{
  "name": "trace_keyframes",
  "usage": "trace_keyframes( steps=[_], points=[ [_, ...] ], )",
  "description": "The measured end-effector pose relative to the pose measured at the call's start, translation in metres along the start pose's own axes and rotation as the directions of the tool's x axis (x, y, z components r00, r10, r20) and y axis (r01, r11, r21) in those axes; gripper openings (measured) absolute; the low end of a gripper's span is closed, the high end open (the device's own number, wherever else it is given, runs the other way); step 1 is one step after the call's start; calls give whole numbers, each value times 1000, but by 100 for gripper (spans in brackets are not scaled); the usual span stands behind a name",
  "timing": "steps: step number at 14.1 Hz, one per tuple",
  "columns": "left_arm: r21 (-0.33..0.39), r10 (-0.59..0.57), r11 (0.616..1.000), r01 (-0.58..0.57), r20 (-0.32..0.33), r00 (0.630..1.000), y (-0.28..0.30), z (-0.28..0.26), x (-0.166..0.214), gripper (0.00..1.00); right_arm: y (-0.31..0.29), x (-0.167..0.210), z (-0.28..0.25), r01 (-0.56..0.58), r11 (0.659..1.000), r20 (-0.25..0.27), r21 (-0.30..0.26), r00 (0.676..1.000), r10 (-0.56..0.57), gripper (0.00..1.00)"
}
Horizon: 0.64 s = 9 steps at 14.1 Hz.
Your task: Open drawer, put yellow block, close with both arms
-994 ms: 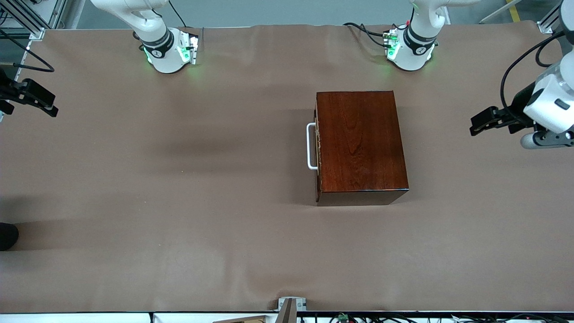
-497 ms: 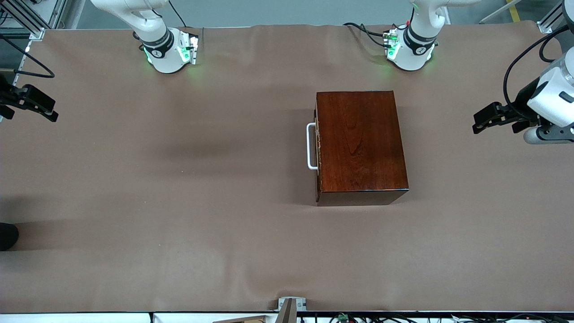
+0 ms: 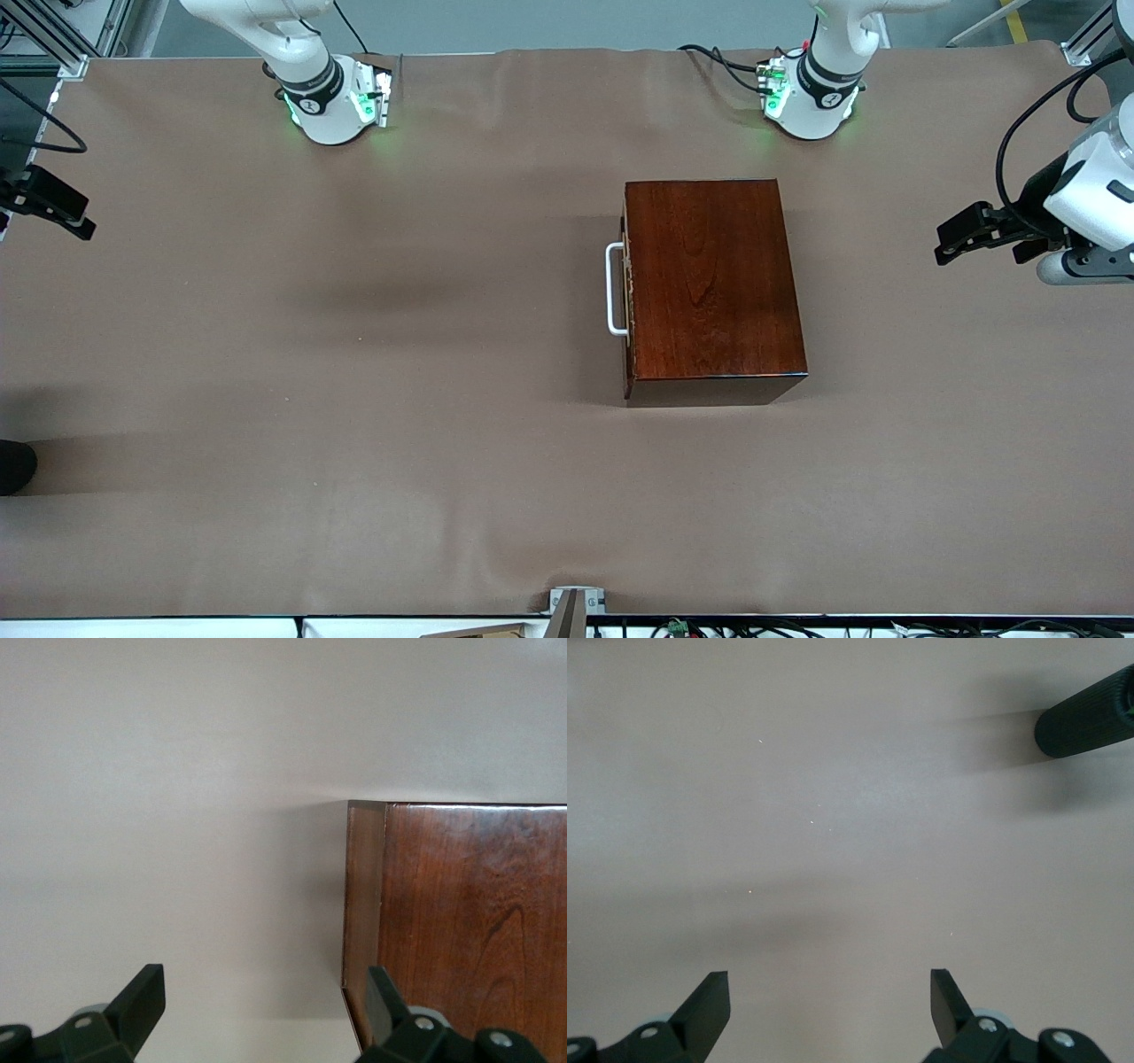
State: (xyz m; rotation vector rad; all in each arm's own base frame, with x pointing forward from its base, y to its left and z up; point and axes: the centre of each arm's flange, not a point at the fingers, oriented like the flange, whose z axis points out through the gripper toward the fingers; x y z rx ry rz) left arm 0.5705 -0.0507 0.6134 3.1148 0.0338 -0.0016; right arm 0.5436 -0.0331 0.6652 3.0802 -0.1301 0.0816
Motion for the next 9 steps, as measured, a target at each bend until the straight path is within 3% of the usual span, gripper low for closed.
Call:
trace_keyframes(
  steps=[9],
  points=[
    [38,64,997,-64,-4,998,-2,-2,0,100,-4,0,0,4,1000,2,16,1000,-4,100]
  ],
)
